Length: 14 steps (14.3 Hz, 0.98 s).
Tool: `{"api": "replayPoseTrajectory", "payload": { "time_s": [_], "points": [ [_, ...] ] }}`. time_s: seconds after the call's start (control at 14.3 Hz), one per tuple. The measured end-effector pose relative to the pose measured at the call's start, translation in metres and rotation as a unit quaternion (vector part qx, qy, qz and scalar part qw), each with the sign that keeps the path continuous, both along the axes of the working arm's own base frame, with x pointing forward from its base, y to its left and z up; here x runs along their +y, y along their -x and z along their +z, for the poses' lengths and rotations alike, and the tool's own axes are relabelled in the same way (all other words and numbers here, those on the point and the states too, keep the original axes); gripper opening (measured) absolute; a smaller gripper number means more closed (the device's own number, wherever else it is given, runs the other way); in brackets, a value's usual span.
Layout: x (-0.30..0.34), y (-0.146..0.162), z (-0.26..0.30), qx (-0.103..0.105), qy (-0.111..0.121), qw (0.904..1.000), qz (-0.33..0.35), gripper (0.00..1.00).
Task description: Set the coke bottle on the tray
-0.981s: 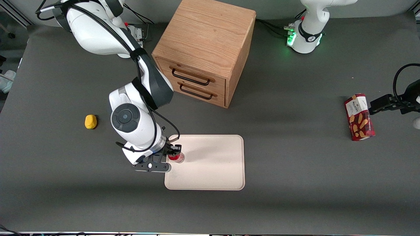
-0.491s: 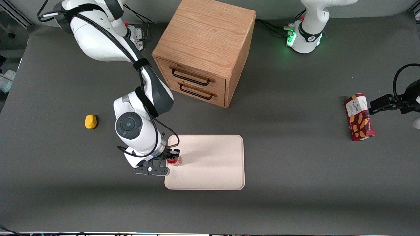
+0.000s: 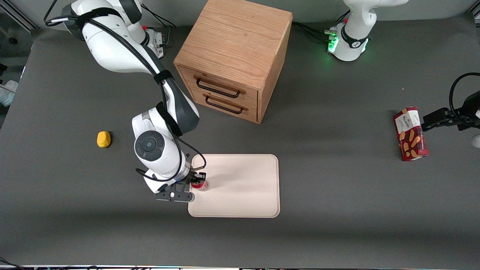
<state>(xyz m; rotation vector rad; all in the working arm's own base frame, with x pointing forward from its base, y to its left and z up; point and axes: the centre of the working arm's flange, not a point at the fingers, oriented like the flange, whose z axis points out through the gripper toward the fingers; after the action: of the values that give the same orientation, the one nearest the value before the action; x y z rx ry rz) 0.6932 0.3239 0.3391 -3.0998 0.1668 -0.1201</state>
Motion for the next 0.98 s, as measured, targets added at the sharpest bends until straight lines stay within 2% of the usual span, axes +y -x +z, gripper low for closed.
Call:
{"api": "replayPoseTrajectory", "payload": {
  "time_s": [0.07,0.14,0.28,0.56,0.63,0.77,0.98],
  "points": [
    [0.000,0.000,0.000,0.000,0.000,1.0000,0.000,0.31],
    [0.000,0.000,0.000,-0.001,0.000,1.0000,0.000,0.36],
    [0.000,-0.001,0.001,-0.004,-0.002,1.0000,0.000,0.53],
    [0.001,-0.002,0.007,-0.010,-0.005,0.9999,0.000,0.94],
    [0.001,-0.002,0.011,-0.011,-0.005,0.9999,0.000,1.00],
    [-0.001,0.002,0.025,-0.003,-0.002,1.0000,0.000,1.00],
    [-0.006,0.016,0.071,0.019,0.008,0.9998,0.000,1.00]
  ]
}}
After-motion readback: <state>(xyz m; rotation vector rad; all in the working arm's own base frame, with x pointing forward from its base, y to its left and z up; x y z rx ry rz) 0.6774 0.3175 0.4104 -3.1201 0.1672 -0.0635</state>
